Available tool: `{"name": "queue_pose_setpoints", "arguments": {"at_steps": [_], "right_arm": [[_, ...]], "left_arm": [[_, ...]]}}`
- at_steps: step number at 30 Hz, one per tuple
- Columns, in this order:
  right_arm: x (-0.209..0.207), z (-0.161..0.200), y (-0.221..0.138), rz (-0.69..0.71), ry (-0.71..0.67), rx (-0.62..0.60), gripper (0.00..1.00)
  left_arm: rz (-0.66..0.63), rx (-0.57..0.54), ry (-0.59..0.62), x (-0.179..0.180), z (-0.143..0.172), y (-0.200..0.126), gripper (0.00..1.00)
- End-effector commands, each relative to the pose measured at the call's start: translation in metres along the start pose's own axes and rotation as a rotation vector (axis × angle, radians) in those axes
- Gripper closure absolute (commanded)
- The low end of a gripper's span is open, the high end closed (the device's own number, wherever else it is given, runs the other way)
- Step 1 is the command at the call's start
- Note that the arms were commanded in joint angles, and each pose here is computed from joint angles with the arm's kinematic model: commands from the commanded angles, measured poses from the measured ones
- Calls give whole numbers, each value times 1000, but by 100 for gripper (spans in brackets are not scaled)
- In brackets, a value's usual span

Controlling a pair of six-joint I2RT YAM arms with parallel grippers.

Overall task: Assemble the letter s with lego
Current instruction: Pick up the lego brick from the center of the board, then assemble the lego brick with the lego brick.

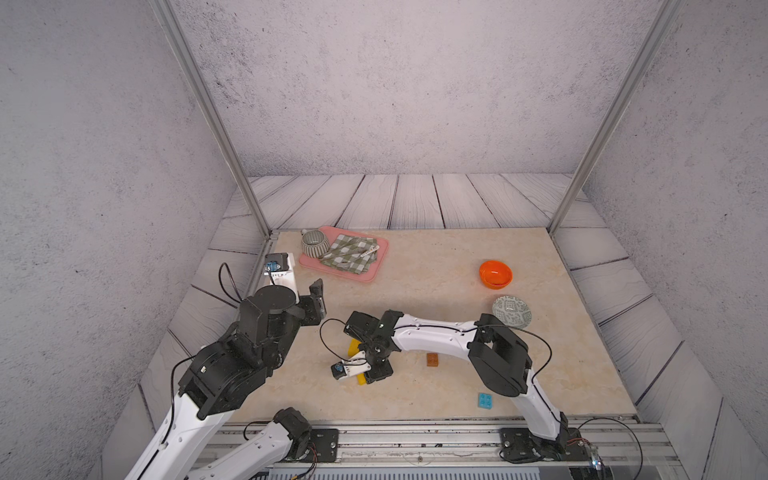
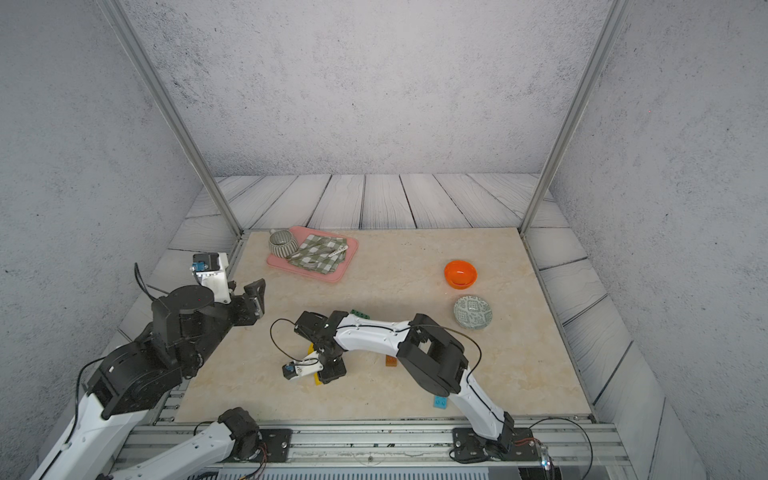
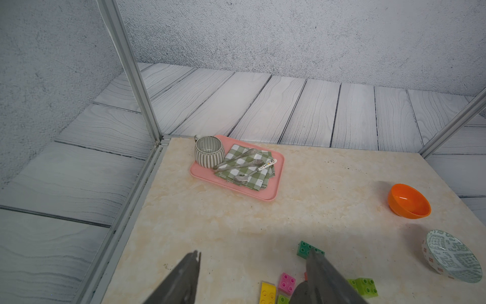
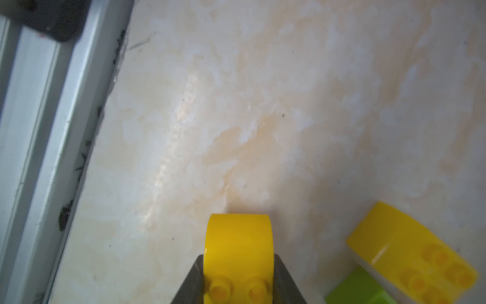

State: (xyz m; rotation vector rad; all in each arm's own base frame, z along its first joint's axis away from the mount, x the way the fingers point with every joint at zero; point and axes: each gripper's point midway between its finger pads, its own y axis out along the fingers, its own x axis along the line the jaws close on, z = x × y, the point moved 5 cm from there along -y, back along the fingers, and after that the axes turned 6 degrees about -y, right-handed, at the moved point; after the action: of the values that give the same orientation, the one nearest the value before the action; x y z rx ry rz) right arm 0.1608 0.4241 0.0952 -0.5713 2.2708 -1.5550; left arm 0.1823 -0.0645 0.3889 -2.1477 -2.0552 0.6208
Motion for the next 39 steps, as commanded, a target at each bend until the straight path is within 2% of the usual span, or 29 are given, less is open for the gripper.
{"name": "queue_pose_setpoints", "arguments": {"at_steps": [1, 4, 7, 12, 18, 32, 39], "right_arm": [[11, 12, -63, 76, 75, 17, 78], [27, 49, -86, 128, 159, 101, 78], [40, 84, -93, 172, 237, 164, 78], [41, 118, -84, 219, 319, 220, 80], [39, 147, -70, 208, 456, 250, 84], [45, 162, -65, 227, 483, 171, 87], [54, 161, -82, 251, 457, 77, 87]], "left_arm": [[-2, 0, 3, -1, 0, 3, 32], [16, 26, 1, -6, 6, 10, 32], [40, 69, -8, -14, 18, 22, 32], [68, 135, -22, -27, 35, 43, 34], [73, 158, -16, -32, 40, 50, 34], [71, 158, -4, -32, 41, 51, 34], [76, 155, -4, -33, 39, 51, 34]]}}
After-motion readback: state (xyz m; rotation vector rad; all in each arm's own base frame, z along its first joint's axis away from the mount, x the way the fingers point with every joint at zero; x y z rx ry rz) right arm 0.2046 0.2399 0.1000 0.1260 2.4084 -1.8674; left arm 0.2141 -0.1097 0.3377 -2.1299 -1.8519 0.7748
